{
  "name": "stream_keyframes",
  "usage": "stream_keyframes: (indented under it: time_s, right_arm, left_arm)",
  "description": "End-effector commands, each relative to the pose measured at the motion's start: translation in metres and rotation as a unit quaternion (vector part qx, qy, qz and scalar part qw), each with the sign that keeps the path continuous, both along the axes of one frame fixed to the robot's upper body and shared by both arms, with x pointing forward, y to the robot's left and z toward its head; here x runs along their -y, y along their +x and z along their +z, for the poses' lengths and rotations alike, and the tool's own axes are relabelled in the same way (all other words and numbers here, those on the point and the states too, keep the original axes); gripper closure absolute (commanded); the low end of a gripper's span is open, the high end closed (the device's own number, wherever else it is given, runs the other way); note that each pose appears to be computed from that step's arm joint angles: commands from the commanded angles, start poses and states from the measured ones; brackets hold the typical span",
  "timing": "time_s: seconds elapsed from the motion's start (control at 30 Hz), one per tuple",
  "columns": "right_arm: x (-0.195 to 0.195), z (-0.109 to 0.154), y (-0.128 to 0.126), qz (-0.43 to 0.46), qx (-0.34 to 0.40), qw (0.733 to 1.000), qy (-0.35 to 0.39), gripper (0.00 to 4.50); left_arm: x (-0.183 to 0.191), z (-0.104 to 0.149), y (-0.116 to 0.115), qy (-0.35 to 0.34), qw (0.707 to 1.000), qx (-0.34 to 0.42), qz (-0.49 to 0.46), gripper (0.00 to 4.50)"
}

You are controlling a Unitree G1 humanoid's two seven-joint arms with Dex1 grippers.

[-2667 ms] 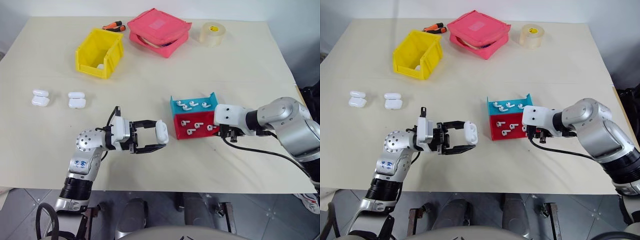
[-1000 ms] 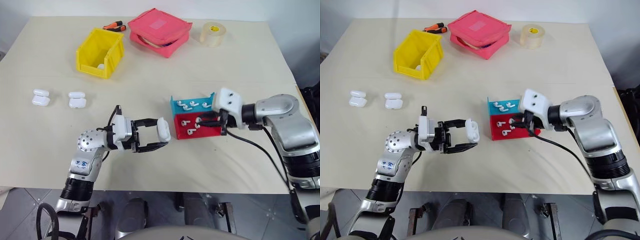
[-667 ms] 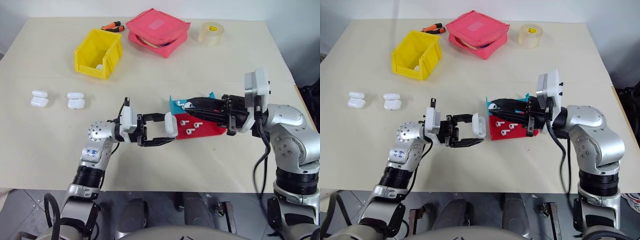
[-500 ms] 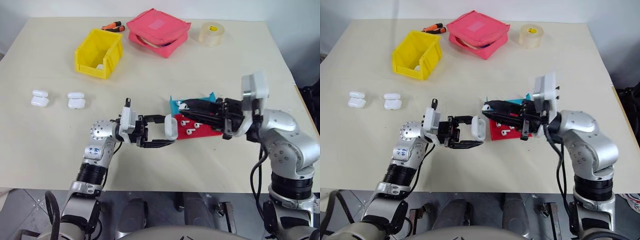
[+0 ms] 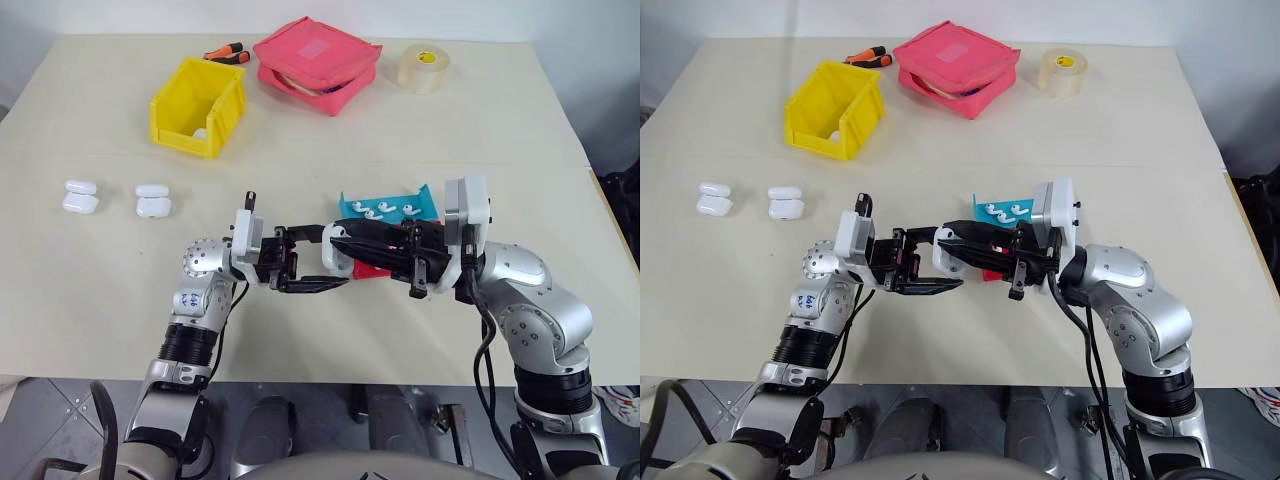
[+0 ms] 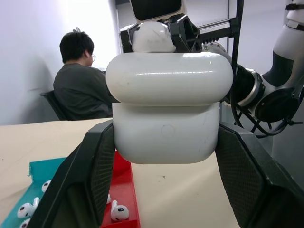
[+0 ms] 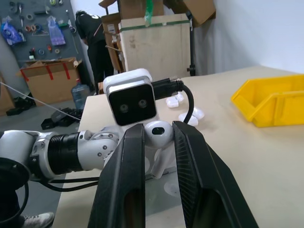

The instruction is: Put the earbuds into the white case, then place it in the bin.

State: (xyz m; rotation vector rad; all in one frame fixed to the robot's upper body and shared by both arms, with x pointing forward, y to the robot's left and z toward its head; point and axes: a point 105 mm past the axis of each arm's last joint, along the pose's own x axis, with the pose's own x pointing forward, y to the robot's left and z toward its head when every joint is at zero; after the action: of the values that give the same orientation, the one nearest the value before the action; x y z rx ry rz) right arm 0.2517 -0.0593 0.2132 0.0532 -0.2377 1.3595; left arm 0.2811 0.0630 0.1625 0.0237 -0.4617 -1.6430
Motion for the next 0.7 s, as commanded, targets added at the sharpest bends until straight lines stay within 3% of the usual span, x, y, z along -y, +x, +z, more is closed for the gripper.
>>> stream_keyframes:
  time_s: [0.03, 0.3, 0.7]
  right_arm:
    - [-0.008, -0.001, -0.003, 0.003, 0.012, 1.000, 0.007, 4.01]
    - [-0.008, -0.011, 0.007, -0.023, 0.006, 1.000, 0.011, 4.01]
    - [-0.010, -0.024, -0.005, -0.003, -0.012, 1.000, -0.003, 4.01]
  left_arm:
    - [0.002, 0.011, -0.010, -0.019, 0.999, 0.021, -0.027, 1.72]
    - [0.000, 0.010, -0.019, -0.013, 0.998, 0.029, -0.048, 1.72]
    - [-0.003, 0.019, -0.004, -0.035, 0.999, 0.035, 0.000, 1.72]
